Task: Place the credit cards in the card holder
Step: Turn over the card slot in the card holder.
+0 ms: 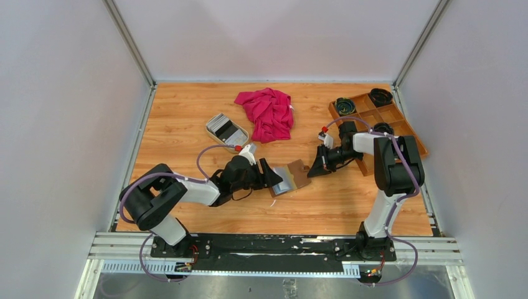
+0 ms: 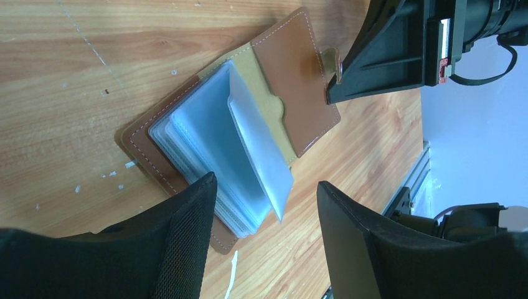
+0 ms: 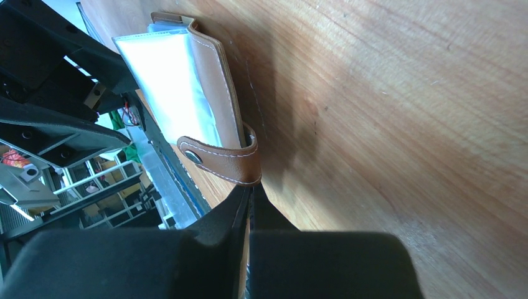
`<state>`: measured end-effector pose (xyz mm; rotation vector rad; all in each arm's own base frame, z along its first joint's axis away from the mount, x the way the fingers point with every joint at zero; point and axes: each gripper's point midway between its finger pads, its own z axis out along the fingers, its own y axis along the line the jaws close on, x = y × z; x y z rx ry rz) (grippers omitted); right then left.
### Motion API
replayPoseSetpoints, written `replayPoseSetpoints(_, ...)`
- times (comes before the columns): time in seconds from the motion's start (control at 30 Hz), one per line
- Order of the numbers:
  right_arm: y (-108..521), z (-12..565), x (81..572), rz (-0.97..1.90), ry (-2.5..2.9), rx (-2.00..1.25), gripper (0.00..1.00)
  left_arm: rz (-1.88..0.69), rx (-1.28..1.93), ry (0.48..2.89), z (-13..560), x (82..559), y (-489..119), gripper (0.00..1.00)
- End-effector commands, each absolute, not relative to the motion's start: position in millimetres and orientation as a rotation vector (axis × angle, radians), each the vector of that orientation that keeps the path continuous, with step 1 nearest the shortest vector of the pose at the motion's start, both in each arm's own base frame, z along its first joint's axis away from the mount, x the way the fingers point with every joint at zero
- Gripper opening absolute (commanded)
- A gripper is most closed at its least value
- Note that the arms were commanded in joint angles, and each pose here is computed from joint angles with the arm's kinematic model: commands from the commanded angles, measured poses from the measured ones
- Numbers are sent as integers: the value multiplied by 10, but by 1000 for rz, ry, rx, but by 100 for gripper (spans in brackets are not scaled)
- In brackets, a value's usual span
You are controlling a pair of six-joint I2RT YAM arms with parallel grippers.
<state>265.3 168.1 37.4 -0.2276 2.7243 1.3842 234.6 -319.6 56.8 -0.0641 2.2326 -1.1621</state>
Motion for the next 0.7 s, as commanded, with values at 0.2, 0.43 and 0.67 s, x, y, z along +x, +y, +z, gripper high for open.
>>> replayPoseSetpoints(0.2, 1613, 333, 2660, 1358, 2753, -213, 0, -1145, -84, 2262, 493, 2319, -3180, 64)
replayPoseSetpoints(0.43, 1617, 335, 2657, 1365, 2753, -212, 0, -1143, -101, 2295, 400, 2322, -3211, 64)
replayPoseSetpoints(0.67, 1630, 347, 2647, 1377, 2751, -212, 1, -1181, -101, 2314, 393, 2351, -3331, 64)
